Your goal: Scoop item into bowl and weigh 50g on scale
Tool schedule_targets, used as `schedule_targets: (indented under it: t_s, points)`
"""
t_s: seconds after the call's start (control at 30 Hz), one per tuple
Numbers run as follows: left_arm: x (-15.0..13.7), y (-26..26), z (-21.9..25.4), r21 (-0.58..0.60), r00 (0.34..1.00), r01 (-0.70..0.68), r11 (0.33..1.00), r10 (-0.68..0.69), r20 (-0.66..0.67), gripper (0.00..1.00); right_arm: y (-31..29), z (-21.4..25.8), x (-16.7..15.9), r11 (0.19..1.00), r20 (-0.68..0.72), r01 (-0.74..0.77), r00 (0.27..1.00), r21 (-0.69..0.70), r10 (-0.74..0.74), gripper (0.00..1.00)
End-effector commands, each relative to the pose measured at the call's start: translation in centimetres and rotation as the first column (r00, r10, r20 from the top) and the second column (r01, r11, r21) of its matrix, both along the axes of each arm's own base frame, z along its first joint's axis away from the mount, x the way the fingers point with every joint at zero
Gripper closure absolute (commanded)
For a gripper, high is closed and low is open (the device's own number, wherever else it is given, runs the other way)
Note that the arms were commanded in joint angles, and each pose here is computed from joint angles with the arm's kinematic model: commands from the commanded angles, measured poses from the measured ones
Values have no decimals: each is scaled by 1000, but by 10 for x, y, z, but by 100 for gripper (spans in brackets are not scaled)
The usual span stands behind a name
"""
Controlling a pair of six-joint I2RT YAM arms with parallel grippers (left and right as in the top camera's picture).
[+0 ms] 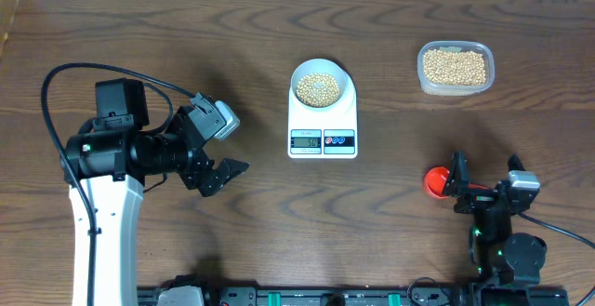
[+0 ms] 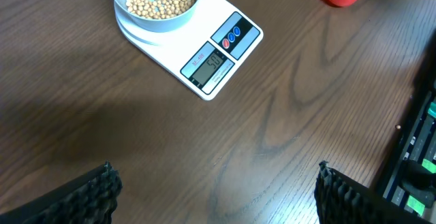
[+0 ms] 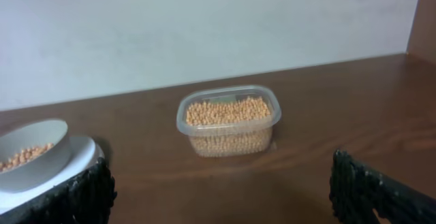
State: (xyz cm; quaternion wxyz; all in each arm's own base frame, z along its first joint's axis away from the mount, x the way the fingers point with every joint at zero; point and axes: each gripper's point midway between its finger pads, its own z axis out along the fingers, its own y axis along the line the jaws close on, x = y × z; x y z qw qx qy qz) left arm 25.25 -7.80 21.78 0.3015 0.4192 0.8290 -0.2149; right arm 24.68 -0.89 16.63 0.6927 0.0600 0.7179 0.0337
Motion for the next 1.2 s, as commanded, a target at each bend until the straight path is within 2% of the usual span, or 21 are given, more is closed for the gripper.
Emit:
schedule_targets:
  t_s: [0.0, 0.43, 1.17]
  points:
    - [2, -2, 11, -6, 999, 16, 1000, -15, 40, 7, 0, -11, -1, 999, -42, -6, 999, -54, 3, 1]
    - [2, -2, 11, -6, 999, 16, 1000, -15, 40, 7, 7, -11, -1, 987, -46, -44, 998, -152, 37, 1]
    - [2, -2, 11, -6, 999, 16, 1000, -15, 40, 7, 7, -10, -1, 987, -44, -45, 998, -153, 39, 1]
